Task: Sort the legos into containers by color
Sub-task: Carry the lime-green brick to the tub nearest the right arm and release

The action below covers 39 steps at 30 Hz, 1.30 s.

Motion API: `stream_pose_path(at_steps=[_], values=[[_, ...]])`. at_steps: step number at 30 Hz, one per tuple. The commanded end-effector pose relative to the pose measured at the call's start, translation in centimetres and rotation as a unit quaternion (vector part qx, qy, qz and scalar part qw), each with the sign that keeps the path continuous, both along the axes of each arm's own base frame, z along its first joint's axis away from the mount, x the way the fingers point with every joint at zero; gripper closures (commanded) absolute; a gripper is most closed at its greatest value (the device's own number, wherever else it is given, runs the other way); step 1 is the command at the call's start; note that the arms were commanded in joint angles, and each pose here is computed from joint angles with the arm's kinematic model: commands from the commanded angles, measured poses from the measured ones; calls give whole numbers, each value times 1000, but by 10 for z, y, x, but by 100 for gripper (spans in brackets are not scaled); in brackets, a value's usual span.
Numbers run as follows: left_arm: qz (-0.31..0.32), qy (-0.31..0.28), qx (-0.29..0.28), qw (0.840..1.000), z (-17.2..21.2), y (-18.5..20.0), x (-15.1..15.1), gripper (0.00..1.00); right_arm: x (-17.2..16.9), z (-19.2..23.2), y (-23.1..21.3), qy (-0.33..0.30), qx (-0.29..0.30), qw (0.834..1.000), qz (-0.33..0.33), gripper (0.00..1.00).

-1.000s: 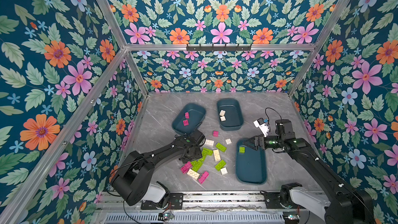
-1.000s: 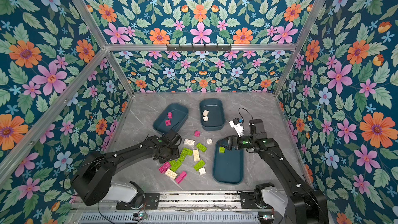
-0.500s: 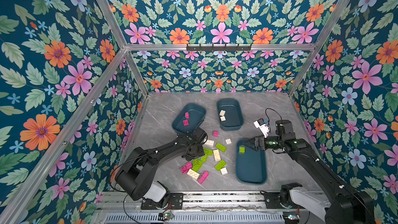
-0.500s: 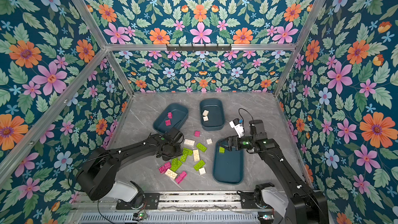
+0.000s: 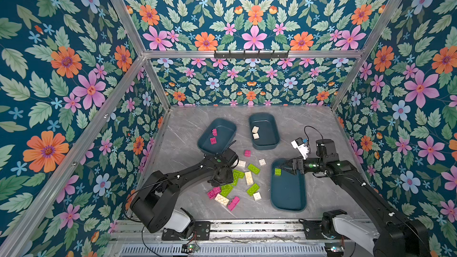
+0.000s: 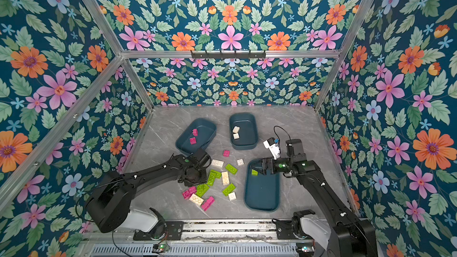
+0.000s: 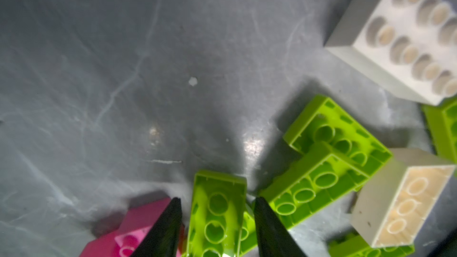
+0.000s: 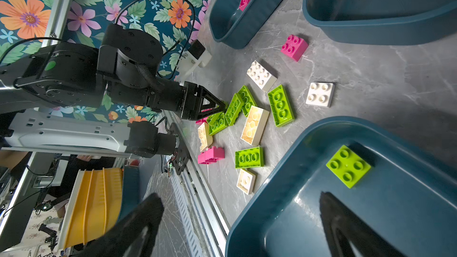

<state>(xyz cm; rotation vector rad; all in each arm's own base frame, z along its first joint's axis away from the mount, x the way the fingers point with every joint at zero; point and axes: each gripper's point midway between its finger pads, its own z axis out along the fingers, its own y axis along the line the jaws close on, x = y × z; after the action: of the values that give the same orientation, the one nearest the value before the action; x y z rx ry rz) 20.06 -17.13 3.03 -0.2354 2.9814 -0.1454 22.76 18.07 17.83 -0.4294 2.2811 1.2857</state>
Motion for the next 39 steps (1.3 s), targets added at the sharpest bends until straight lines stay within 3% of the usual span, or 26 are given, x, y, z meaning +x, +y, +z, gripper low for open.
stream_pose_path(at_steps=[1,8,17,29,33,39], values=[[-6,5,3,1000,-3,2,-4,53,0,3,1,-6,5,1000,0,1],[-2,8,-5,1000,-12,-2,-3,54,0,3,0,-5,3,1000,-1,1],[-4,-5,2,1000,-12,-2,8,64,0,4,0,-7,2,1000,-2,1],[-16,-35,16,999,21,-1,31,69,6,9,1,-15,-1,1000,-3,1],[-27,-55,-15,998,49,-18,42,70,11,10,-3,-23,-13,1000,-15,1],[-59,-101,-109,987,101,-82,61,69,16,13,-7,-33,-20,999,-25,1]])
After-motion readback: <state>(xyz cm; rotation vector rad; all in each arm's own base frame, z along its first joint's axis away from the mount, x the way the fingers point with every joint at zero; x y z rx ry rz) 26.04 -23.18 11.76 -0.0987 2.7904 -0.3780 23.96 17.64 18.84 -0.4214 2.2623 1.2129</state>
